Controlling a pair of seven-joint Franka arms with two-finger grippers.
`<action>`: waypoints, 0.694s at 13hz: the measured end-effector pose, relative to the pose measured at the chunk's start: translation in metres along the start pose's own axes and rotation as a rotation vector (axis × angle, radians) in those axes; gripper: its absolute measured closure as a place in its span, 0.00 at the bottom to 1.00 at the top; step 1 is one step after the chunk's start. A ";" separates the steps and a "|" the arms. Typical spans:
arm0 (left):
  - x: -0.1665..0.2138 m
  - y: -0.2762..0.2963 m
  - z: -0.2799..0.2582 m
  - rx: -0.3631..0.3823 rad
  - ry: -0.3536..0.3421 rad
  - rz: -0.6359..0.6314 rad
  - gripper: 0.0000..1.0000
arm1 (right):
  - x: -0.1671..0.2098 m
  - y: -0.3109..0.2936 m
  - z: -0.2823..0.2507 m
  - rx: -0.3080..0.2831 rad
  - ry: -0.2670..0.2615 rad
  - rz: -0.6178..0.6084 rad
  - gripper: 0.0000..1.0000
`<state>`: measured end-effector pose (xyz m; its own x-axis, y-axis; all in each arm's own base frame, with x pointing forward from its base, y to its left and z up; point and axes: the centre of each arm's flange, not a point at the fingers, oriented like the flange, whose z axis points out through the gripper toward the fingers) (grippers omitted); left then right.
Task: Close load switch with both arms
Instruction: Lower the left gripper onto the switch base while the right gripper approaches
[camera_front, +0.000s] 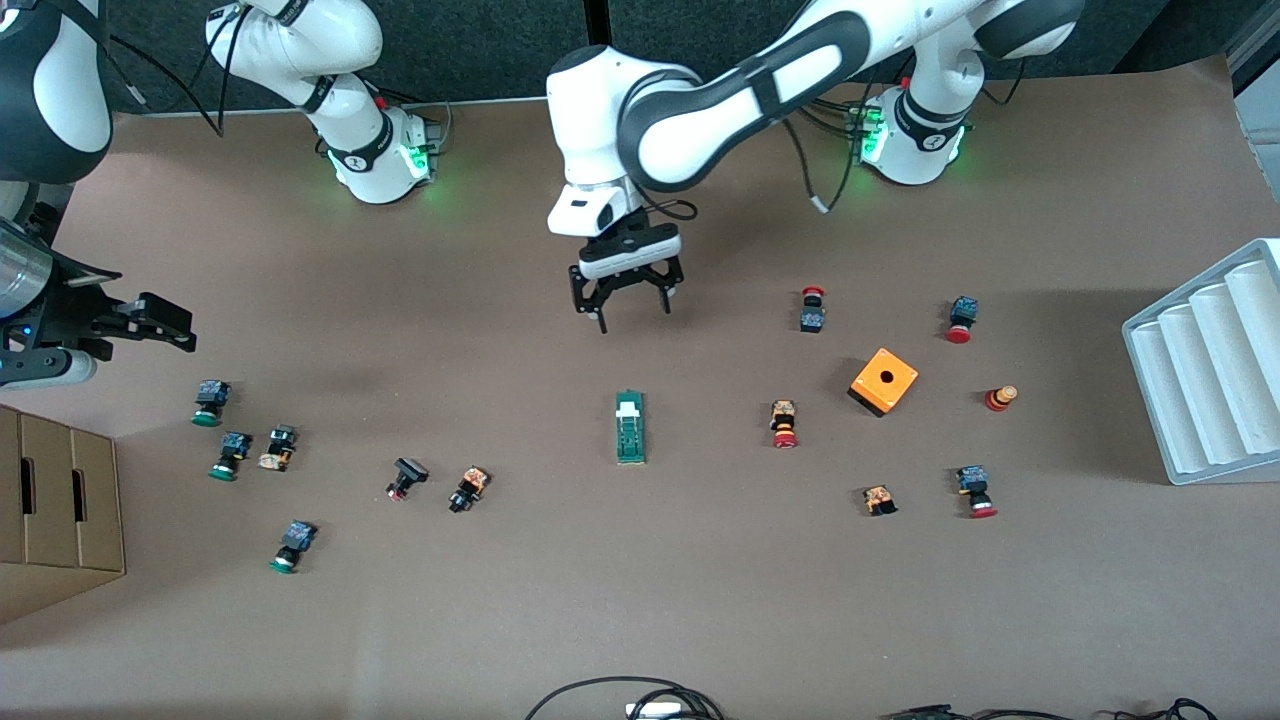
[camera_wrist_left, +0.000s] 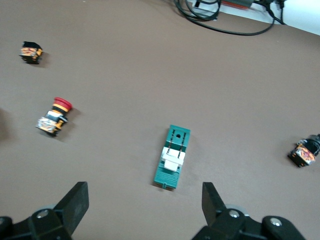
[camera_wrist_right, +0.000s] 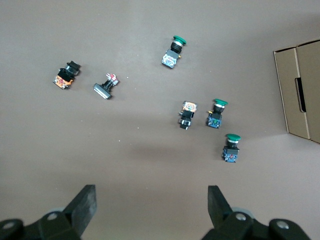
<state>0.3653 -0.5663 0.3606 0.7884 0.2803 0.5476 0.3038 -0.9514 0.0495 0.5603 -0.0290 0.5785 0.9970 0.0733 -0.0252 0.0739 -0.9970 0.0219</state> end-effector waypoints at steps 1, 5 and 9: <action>-0.015 0.001 0.010 -0.007 0.036 0.014 0.00 | 0.000 0.001 0.000 0.000 -0.001 0.002 0.00; -0.074 0.001 0.064 -0.034 0.191 0.113 0.00 | 0.002 0.002 0.006 0.001 -0.012 0.002 0.00; -0.127 -0.004 0.120 -0.085 0.329 0.167 0.00 | 0.015 -0.001 0.036 0.003 -0.067 -0.005 0.00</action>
<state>0.3281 -0.5827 0.1906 0.6051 0.0772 0.7924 0.1289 -0.9917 -0.0018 0.5739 -0.0277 0.5417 0.9927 0.0770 -0.0927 0.0791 -0.9967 0.0187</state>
